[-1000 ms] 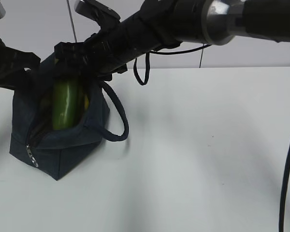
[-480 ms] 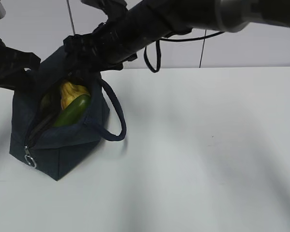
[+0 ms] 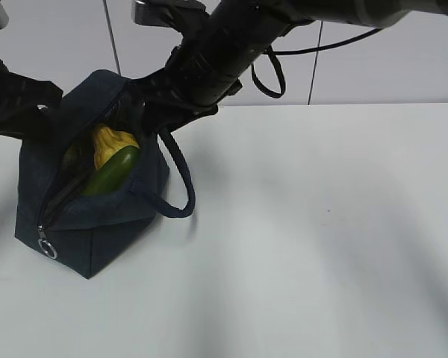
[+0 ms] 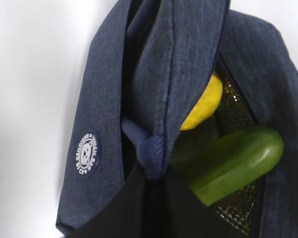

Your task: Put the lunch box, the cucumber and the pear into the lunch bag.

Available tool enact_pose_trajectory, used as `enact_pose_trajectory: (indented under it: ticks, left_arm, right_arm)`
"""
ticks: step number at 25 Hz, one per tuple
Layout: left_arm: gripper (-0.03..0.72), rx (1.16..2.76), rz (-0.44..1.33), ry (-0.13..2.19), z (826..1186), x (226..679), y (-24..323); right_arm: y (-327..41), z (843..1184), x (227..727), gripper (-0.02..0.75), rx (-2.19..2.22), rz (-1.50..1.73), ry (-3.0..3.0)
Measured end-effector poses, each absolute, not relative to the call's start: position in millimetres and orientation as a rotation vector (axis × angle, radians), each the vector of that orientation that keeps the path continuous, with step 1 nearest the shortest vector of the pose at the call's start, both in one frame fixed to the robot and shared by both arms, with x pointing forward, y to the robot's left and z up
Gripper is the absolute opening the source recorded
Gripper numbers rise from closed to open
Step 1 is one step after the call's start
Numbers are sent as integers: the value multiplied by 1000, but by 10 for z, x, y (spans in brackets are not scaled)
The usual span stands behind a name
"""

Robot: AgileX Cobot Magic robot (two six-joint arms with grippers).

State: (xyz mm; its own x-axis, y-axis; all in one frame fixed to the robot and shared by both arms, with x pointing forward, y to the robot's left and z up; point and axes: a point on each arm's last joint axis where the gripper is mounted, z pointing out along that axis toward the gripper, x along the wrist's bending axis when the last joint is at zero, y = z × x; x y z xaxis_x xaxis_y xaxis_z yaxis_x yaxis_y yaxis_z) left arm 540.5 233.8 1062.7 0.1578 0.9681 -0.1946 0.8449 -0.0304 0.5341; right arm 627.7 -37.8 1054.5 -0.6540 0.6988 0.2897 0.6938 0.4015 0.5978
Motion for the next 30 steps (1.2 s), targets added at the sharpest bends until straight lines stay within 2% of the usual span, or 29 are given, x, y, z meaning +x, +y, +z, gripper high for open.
enact_pose_trajectory:
  ticks: [9, 18, 24, 30]
  left_arm:
    - [3, 1905, 300, 1717, 10627, 5405, 2338]
    - [3, 1906, 298, 1718, 10627, 5404, 2338]
    - [3, 1906, 298, 1718, 10626, 5403, 2338]
    - [3, 1907, 299, 1718, 10626, 5403, 2338]
  right_arm:
    - [-391, 10519, 6286, 305, 1347, 1082, 2615]
    - [-322, 10252, 6354, 306, 1424, 1068, 2652]
    - [-300, 10296, 6359, 306, 1438, 1112, 2643]
    - [-270, 10504, 6395, 305, 1393, 1186, 2610]
